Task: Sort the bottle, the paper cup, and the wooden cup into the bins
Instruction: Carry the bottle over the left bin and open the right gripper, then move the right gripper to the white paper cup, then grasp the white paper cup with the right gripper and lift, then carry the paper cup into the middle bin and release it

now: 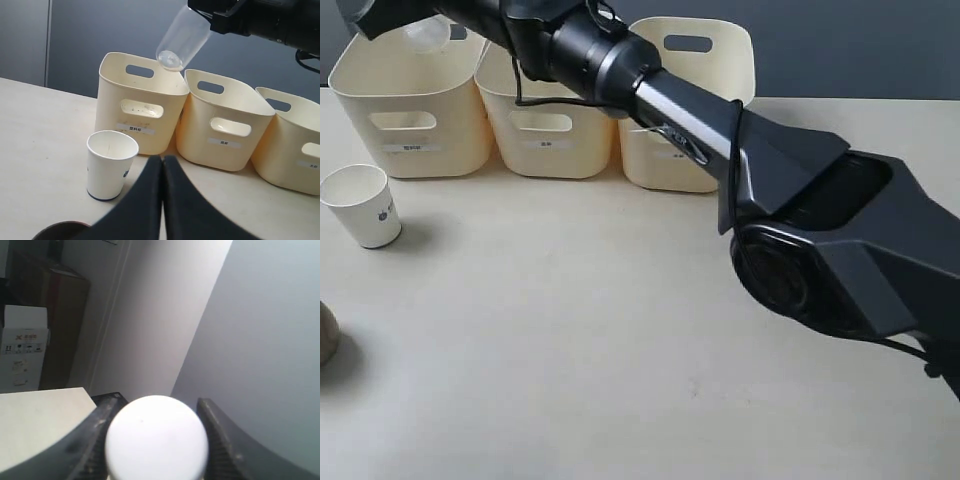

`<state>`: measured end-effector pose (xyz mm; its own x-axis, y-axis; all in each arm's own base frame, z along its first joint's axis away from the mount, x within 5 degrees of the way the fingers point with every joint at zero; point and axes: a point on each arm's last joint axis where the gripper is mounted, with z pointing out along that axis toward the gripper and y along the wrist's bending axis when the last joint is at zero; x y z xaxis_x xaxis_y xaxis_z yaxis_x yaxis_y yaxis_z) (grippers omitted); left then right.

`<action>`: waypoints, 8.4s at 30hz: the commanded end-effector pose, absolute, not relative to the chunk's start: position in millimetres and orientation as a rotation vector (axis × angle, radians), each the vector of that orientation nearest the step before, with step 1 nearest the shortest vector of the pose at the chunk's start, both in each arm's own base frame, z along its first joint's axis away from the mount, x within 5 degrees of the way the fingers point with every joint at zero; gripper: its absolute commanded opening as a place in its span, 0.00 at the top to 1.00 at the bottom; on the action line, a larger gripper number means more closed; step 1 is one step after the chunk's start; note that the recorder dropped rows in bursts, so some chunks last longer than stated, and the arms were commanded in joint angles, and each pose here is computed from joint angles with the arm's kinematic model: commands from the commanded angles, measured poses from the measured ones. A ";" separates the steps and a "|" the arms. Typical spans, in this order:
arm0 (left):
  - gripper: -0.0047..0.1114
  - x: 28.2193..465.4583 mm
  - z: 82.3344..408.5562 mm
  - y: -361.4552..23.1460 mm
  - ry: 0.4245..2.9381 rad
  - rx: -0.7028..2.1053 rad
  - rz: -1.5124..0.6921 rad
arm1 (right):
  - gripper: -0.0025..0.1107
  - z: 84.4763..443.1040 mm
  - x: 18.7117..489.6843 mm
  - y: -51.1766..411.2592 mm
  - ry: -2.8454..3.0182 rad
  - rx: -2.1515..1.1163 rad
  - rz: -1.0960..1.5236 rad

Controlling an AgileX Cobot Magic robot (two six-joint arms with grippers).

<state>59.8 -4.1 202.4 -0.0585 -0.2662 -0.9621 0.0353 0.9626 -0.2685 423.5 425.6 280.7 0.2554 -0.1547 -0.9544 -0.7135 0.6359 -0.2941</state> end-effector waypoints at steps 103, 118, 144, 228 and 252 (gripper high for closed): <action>0.96 56.8 228.4 -0.4 1.326 0.062 0.058 | 0.43 185.1 323.8 480.7 0.960 -2.200 -0.082; 0.96 55.7 232.5 0.0 1.279 0.054 0.060 | 0.43 162.1 332.1 494.5 0.892 -2.075 -0.133; 0.96 55.7 232.5 0.0 1.279 0.052 0.057 | 0.45 153.0 358.5 480.4 1.095 -1.892 0.171; 0.96 55.8 232.0 0.1 1.286 0.052 0.057 | 0.98 227.8 336.9 451.7 1.319 -2.030 0.201; 0.96 55.9 231.6 0.0 1.290 0.054 0.059 | 0.98 325.1 366.5 396.7 1.584 -1.538 -0.205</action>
<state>56.8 0.2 230.9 0.2660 0.0821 -0.9605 -0.0195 0.9966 0.0798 348.9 399.9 338.4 0.2071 -0.8700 -0.4474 -0.7360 0.1627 -0.6571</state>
